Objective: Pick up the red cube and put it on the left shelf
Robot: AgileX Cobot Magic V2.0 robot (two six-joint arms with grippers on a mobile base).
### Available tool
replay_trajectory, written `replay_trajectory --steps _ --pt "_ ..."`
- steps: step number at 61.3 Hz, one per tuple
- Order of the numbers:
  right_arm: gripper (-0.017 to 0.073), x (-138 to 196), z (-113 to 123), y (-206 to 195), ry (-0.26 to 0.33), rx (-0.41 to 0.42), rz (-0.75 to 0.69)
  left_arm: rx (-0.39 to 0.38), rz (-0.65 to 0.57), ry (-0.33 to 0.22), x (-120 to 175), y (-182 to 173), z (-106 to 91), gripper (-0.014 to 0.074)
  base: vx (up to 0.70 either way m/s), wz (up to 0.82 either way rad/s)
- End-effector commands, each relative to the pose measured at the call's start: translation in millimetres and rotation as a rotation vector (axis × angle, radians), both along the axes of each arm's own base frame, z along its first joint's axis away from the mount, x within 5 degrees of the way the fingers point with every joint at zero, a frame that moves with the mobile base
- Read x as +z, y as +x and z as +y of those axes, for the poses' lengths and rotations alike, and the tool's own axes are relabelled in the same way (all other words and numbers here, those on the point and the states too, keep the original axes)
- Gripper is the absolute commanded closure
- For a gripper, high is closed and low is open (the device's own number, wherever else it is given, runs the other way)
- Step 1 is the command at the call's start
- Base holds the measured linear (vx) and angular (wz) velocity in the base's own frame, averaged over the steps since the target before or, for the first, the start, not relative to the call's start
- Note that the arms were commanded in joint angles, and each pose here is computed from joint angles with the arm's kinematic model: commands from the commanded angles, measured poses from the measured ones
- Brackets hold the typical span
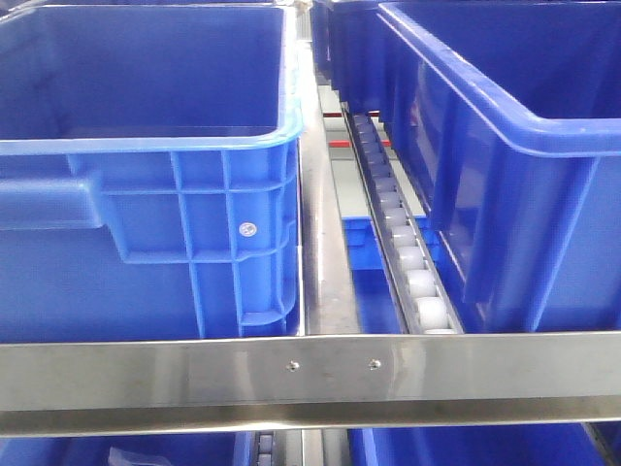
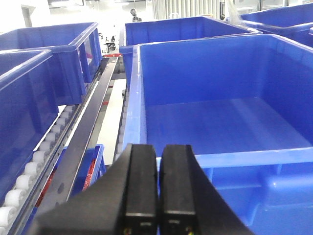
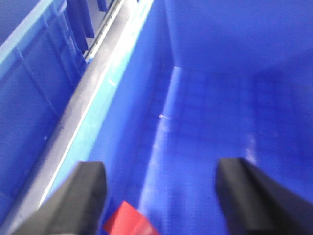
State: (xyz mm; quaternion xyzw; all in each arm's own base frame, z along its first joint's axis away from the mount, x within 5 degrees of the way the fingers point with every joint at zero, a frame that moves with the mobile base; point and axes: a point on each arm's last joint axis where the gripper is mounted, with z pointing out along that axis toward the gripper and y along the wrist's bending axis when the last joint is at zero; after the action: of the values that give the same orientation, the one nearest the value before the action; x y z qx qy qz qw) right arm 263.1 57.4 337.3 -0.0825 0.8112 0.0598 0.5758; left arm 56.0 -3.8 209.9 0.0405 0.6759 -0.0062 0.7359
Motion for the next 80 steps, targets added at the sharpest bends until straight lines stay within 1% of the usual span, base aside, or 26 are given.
replay_trajectory --steps 1,9,15,17,23,29,38,39,41,43,49,53,55,61,77,80 --pt "0.0127 28.9 -3.2 -17.6 0.026 0.011 -0.159 0.003 -0.053 -0.009 -0.4 1.0 0.4 0.0488 0.0 0.0" --pt "0.0325 22.1 -10.5 -53.6 0.043 0.019 -0.23 0.003 -0.053 -0.009 -0.4 1.0 0.4 0.0488 0.0 0.0" --pt "0.0481 6.6 -18.4 -91.7 0.056 0.024 -0.286 0.003 -0.053 -0.009 -0.4 1.0 0.4 0.0488 0.0 0.0" --pt "0.0514 3.3 -21.3 -105.0 0.062 0.025 -0.314 0.003 -0.053 -0.009 -0.4 1.0 0.4 0.0488 0.0 0.0" --pt "0.0501 -20.1 -29.2 -140.8 0.071 0.026 -0.354 0.003 -0.053 -0.009 -0.4 1.0 0.4 0.0488 -0.02 -0.14" --pt "0.0501 -40.7 -34.7 -164.6 0.076 0.024 -0.377 0.003 -0.053 -0.009 -0.4 1.0 0.4 0.0488 0.0 0.0" --pt "0.0501 -50.2 -39.9 -187.8 0.092 0.023 -0.458 0.003 -0.053 -0.009 -0.4 1.0 0.4 0.0488 0.0 0.0" --pt "0.0501 -51.3 -40.4 -189.9 0.083 0.023 -0.462 0.003 -0.053 -0.009 -0.4 1.0 0.4 0.0488 0.0 0.0" --pt "0.0501 -56.4 -41.3 -191.6 0.021 0.025 -0.443 0.003 -0.053 -0.009 -0.4 1.0 0.4 0.0488 0.0 0.0" --pt "0.0501 -61.2 -42.2 -192.4 -0.01 0.022 -0.409 0.003 -0.053 -0.009 -0.4 1.0 0.4 0.0488 0.0 0.0" --pt "0.0501 -70.0 -43.5 -192.4 -0.024 0.011 -0.325 0.003 -0.053 -0.009 -0.4 1.0 0.4 0.0488 0.0 0.0" --pt "0.0501 -73.8 -43.7 -192.5 0.005 0.003 -0.276 0.003 -0.053 -0.009 -0.4 1.0 0.4 0.0488 0.0 0.0" --pt "0.0501 -75.1 -43.8 -192.6 0.011 0.001 -0.261 0.003 -0.053 -0.009 -0.4 1.0 0.4 0.0488 0.0 0.0" --pt "0.0501 -75.1 -43.5 -192.7 0.032 0.0 -0.255 0.003 -0.053 -0.009 -0.4 1.0 0.4 0.0488 0.0 0.0" --pt "0.0501 -73.9 -43.3 -192.6 0.035 0.002 -0.269 0.003 -0.053 -0.009 -0.4 1.0 0.4 0.0488 0.0 0.0" --pt "0.0501 -72.1 -43.3 -192.5 0.03 0.003 -0.29 0.003 -0.053 -0.009 -0.4 1.0 0.4 0.0488 0.0 0.0"
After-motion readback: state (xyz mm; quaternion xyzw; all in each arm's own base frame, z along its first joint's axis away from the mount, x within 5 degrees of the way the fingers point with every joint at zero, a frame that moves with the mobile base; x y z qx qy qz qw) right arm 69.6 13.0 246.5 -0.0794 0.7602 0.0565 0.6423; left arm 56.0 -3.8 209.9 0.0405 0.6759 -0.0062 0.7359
